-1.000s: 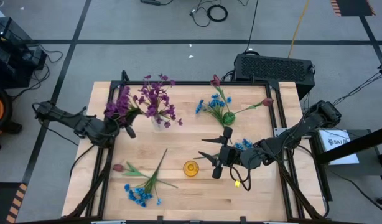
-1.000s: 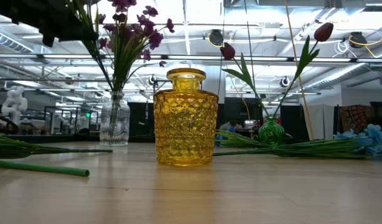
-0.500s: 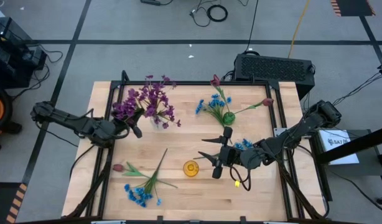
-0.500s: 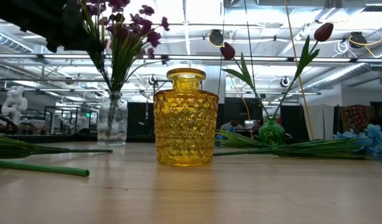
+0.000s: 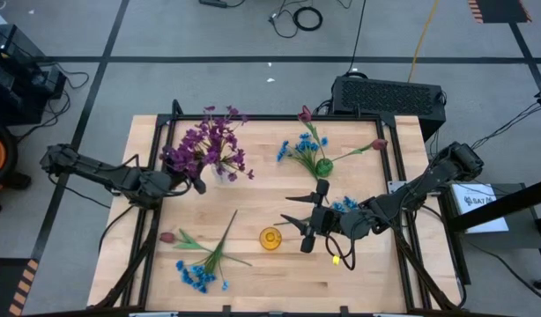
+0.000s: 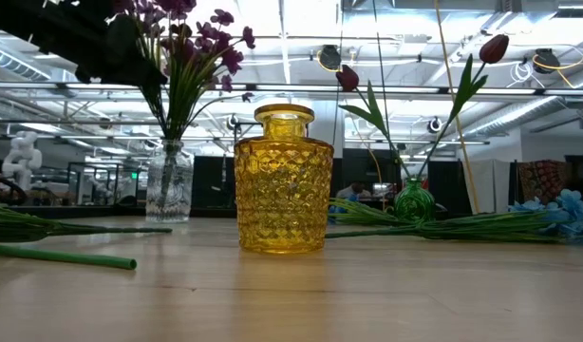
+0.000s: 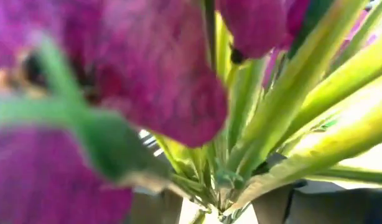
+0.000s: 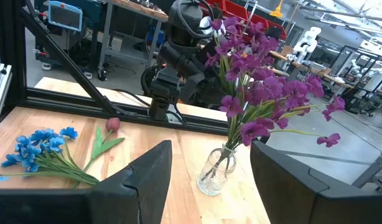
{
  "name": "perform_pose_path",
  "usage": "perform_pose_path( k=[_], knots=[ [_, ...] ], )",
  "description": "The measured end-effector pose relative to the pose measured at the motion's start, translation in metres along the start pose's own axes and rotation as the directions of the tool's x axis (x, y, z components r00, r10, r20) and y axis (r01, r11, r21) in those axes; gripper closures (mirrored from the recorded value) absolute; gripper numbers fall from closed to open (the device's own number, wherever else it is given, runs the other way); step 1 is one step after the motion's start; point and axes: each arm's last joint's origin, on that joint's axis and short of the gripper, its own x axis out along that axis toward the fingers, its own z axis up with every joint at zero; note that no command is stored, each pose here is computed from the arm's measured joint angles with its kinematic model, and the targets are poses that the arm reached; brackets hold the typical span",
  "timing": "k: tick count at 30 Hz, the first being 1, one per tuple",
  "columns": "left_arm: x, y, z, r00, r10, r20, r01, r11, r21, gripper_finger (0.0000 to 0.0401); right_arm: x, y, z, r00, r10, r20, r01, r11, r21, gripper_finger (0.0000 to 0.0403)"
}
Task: Sort flowers into vase by color
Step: Put the violet flowers into the transparent vase
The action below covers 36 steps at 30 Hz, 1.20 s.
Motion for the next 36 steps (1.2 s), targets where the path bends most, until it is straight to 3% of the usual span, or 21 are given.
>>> perform_pose_path(
  k=[16,23,29,36],
  knots=[
    [-0.016,0.002,0.001,0.995,-0.096,0.015,0.095,0.995,0.035,0.0143,-0.001,0.001,-0.003,1.0,0.006,-0.02,-0.006,1.0,0.026,0.0193],
    [-0.026,0.007,0.0,0.988,-0.152,0.022,0.152,0.988,0.015,0.0137,-0.004,0.004,-0.002,1.0,0.018,-0.017,-0.018,1.0,0.025,0.0193],
    [-0.029,0.01,0.002,0.988,-0.151,0.04,0.152,0.988,-0.008,0.0179,-0.004,0.004,-0.002,1.0,0.018,-0.017,-0.017,1.0,0.025,0.0193],
    [-0.026,0.006,-0.001,0.994,-0.101,0.029,0.101,0.995,0.006,0.0304,-0.004,0.004,-0.002,1.0,0.017,-0.014,-0.017,0.999,0.028,0.0193]
  ],
)
